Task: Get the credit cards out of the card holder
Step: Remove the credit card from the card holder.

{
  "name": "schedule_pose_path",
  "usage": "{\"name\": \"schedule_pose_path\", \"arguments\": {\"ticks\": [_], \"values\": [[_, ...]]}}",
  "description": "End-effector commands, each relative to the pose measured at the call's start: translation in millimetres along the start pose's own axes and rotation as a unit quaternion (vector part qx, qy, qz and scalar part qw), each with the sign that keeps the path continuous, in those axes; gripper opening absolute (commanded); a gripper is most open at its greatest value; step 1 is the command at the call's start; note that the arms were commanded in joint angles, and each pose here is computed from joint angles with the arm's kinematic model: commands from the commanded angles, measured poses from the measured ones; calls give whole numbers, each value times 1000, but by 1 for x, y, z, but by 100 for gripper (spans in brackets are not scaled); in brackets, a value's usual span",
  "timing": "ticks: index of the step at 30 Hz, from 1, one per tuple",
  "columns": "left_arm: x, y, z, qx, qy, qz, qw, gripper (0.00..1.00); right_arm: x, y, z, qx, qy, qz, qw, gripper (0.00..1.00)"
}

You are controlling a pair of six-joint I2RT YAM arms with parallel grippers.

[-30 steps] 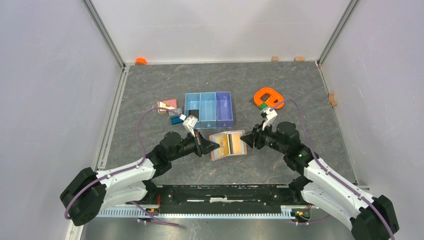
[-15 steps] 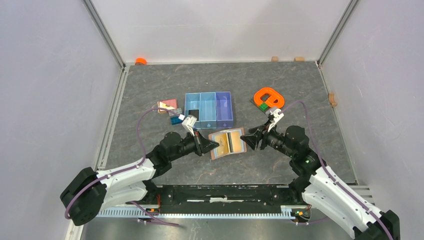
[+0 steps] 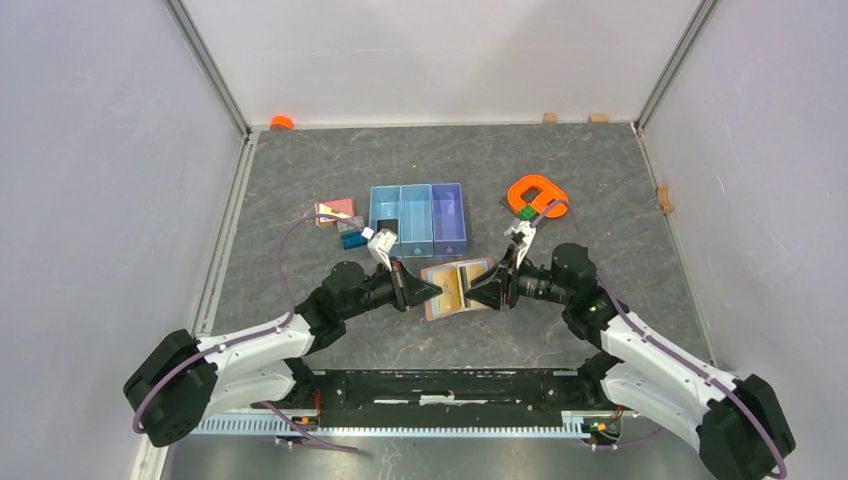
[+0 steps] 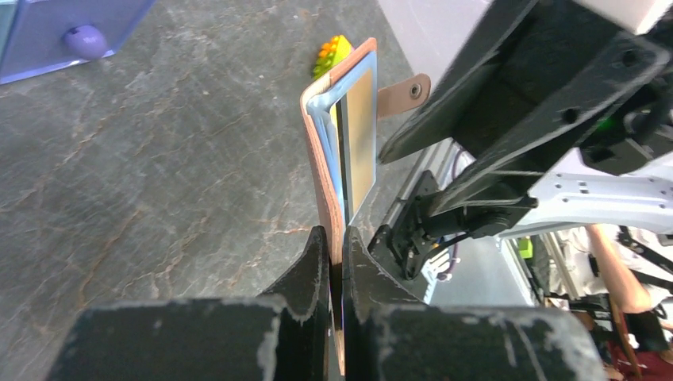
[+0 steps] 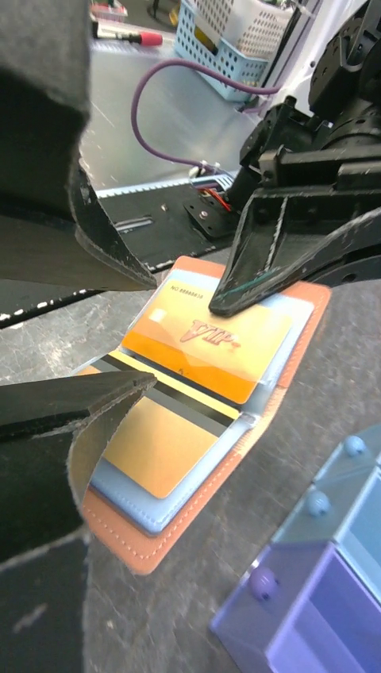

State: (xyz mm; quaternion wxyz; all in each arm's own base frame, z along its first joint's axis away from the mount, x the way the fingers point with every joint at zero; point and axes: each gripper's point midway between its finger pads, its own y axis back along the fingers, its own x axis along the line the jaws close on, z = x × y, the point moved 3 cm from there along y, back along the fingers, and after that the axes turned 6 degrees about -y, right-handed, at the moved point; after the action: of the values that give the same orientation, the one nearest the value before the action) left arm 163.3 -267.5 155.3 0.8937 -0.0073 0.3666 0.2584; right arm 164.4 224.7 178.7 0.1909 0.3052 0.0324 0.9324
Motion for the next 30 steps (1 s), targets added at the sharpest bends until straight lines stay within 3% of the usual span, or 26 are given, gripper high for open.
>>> {"name": "schedule_pose_path", "arguments": {"ticks": [1,13,24,26,30], "values": [[-37,-2,25,-34,11,-84,996,2,6,-6,-6,10,-24,40,999,46],[-60,7,29,-37,18,-155,987,2,2,-1,-7,2,-65,61,996,47],[-72,8,31,-34,22,-198,979,2,20,7,-4,-15,-85,132,987,38],[-72,7,30,-33,24,-198,979,2,23,8,-4,-14,-89,143,986,35],[-73,7,31,-34,22,-200,979,2,28,10,-3,-20,-96,156,983,19]]}}
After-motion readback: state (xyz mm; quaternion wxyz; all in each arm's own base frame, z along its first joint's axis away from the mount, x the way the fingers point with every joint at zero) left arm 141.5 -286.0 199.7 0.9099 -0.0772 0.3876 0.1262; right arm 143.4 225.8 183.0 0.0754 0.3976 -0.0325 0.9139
